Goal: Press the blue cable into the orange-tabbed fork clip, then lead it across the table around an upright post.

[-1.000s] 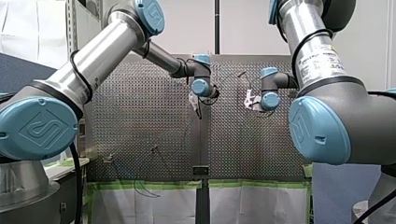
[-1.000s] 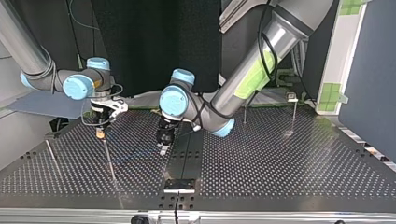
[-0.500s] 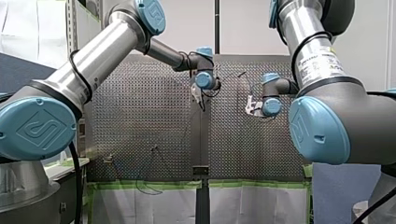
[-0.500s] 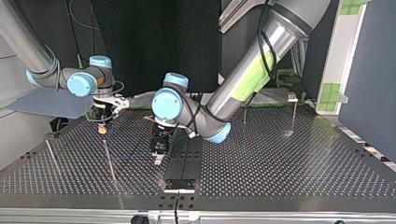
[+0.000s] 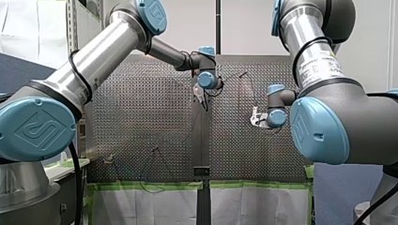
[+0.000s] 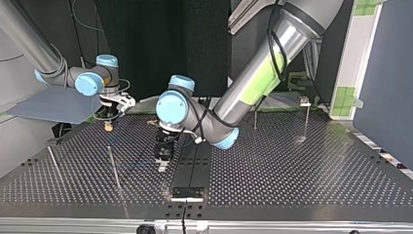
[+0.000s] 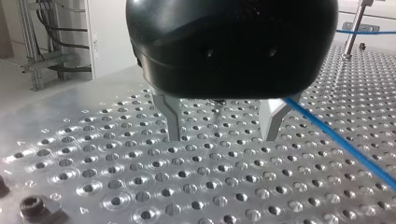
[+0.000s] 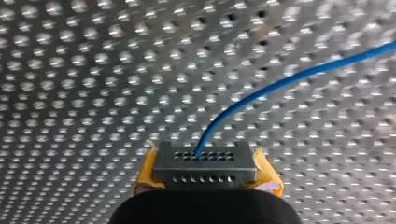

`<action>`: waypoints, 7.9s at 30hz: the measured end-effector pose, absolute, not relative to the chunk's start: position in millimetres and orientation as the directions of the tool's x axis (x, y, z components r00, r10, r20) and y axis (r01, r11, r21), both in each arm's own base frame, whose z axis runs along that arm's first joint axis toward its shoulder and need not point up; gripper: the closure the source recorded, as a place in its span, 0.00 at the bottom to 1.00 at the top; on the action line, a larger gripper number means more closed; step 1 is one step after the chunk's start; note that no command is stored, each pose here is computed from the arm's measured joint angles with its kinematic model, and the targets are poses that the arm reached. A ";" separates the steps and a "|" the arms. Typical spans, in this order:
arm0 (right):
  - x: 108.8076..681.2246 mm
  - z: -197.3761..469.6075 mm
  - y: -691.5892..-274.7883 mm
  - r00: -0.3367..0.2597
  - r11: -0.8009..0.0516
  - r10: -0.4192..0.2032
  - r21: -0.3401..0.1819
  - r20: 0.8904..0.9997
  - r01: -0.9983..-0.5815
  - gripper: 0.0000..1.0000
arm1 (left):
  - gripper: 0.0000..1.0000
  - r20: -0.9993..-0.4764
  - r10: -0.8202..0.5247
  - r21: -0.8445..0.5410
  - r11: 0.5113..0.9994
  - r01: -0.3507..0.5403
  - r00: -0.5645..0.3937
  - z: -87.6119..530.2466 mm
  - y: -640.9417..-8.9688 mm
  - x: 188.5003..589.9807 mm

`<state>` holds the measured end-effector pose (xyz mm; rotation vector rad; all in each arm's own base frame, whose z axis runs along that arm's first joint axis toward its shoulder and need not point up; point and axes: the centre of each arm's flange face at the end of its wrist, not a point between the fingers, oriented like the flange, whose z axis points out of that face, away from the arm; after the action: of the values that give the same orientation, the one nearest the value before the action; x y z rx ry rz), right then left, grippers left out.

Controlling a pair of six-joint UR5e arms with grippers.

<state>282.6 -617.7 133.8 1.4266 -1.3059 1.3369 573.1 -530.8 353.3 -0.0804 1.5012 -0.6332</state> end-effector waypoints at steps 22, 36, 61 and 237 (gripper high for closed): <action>282.6 72.1 -619.6 -0.078 -0.174 -0.200 -0.113 0.977 -0.978 1.00 | 0.19 -0.893 -0.447 -0.438 0.838 0.324 -0.053 353.0 -517.8 585.5; 279.4 36.8 -618.1 -0.074 -0.167 -0.226 -0.113 0.971 -0.980 1.00 | 0.19 -0.893 -0.448 -0.440 0.837 0.327 -0.055 352.8 -517.1 586.2; 266.1 -22.0 -622.6 -0.101 -0.140 -0.217 -0.133 0.971 -0.981 1.00 | 0.19 -0.892 -0.448 -0.440 0.838 0.323 -0.052 353.1 -516.6 586.6; 185.9 -126.5 -640.4 -0.122 -0.031 -0.262 -0.135 0.957 -0.990 1.00 | 0.01 -0.918 -0.223 -0.300 0.931 0.208 -0.328 323.6 -513.1 530.5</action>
<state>185.9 -640.4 -126.5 1.3753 -1.4792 1.2073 530.5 -513.1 323.6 -0.0111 1.8554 -0.4341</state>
